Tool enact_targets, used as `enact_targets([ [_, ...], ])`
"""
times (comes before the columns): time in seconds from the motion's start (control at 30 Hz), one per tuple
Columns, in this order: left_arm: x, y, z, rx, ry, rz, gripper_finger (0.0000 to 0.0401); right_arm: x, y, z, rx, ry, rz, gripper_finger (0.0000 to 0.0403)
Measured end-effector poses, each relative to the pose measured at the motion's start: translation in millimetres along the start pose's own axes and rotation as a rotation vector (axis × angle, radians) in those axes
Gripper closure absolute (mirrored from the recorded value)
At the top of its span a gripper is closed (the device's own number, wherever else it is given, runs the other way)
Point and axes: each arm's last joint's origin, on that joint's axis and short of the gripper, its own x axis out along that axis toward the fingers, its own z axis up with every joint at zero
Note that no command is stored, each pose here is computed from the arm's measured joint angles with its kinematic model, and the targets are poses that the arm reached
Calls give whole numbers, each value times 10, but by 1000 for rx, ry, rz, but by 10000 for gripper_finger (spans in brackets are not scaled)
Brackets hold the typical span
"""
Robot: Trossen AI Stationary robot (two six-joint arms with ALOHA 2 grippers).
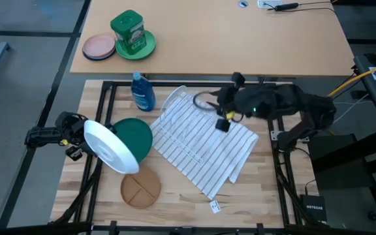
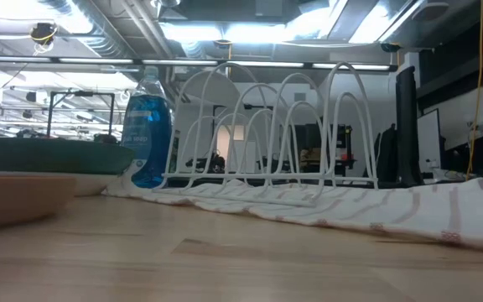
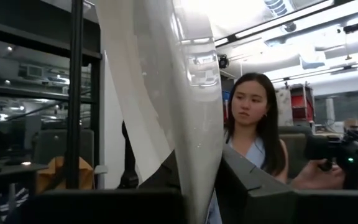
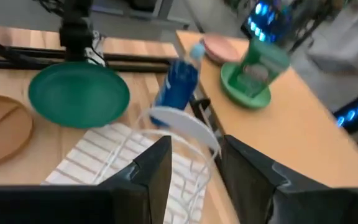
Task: Sort dishes
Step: Put the white plate into the white dish rack
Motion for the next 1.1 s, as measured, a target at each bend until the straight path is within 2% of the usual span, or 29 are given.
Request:
enact_targets([
  [0.2,0,0,-1,-9,1,-1,368,90,-32,-328,47,19,-43,260],
  [0.43,0,0,-1,-10,1,0,368,209,47,-942,160,-62,-61,260],
  [0.77,0,1,-1,-12,1,0,368,285,127,-1663,336,-182,35,260],
  [0.9,0,1,-2,-12,2,0,368,335,160,-1832,326,-160,34,260],
  [1.1,0,3,-4,-13,3,2,368,395,196,-1881,305,-131,29,260],
])
